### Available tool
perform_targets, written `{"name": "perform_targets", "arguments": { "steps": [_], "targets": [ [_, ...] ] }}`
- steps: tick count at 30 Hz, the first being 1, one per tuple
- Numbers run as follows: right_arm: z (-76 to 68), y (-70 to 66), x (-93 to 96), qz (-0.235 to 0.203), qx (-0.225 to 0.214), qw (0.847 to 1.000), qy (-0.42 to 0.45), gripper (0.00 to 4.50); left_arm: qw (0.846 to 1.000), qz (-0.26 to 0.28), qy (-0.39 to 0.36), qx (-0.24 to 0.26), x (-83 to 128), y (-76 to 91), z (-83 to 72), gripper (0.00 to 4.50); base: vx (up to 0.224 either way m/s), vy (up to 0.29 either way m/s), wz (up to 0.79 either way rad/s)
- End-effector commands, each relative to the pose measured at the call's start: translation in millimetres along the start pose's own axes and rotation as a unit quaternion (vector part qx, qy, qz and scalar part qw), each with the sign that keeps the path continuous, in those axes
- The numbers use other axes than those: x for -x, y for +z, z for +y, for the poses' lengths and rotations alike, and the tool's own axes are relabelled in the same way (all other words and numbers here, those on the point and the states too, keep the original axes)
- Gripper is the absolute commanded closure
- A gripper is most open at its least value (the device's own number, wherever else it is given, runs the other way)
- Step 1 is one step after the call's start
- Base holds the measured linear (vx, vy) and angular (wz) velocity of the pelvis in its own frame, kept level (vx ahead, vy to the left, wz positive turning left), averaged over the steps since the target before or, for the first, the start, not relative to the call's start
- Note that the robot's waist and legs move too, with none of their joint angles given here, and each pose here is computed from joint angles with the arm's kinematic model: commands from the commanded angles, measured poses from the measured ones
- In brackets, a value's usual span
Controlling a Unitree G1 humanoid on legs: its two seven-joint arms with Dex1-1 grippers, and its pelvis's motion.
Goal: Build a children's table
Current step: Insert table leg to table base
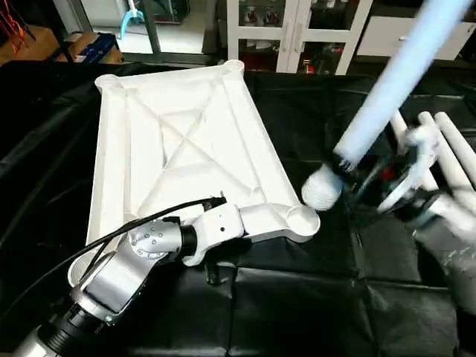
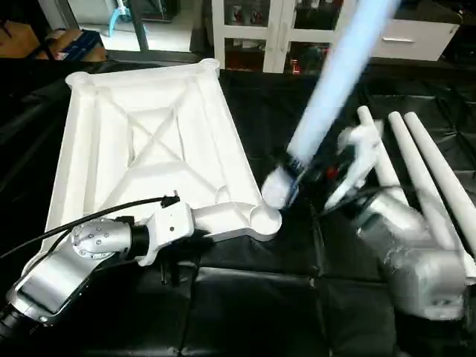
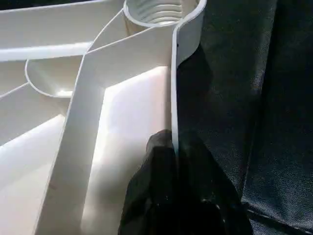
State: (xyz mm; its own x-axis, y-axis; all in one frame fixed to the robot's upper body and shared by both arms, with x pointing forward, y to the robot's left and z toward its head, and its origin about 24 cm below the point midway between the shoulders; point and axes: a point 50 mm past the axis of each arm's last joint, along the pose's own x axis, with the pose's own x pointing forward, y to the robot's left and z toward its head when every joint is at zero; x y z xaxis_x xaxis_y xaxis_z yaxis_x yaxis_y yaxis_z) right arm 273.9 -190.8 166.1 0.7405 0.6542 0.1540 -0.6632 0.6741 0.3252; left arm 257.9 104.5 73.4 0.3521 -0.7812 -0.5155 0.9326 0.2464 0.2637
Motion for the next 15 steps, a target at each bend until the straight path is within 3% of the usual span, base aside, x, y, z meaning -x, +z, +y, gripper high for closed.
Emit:
{"name": "perform_targets", "arguments": {
  "steps": [1, 6, 9, 12, 15],
  "targets": [
    [-0.3, 3.5, 3.2, -0.006, -0.035, 0.999, 0.008, 2.63, 0.999, 0.033, -0.021, 0.016, -4, -15.7, -10.0, 4.45, 0.000, 0.000, 0.00],
    [3.7, 7.4, 14.8, 0.017, -0.138, 0.988, 0.062, 2.63, 0.999, 0.023, -0.032, 0.020, -6, -12.6, -15.7, 4.45, 0.000, 0.000, 0.00],
    [3.2, 14.1, 17.6, 0.001, -0.186, 0.980, 0.069, 2.63, 0.999, 0.017, -0.034, 0.022, -7, -11.1, -17.6, 4.45, 0.000, 0.000, 0.00],
    [3.9, 28.2, 21.7, -0.038, -0.261, 0.960, 0.098, 2.63, 0.999, 0.014, -0.035, 0.023, -8, -9.7, -19.9, 4.45, 0.000, 0.000, 0.00],
    [5.7, 37.9, 24.4, -0.064, -0.302, 0.943, 0.124, 2.63, 0.999, 0.014, -0.035, 0.025, -8, -9.8, -21.4, 4.45, 0.000, 0.000, 0.00]
  ]
}}
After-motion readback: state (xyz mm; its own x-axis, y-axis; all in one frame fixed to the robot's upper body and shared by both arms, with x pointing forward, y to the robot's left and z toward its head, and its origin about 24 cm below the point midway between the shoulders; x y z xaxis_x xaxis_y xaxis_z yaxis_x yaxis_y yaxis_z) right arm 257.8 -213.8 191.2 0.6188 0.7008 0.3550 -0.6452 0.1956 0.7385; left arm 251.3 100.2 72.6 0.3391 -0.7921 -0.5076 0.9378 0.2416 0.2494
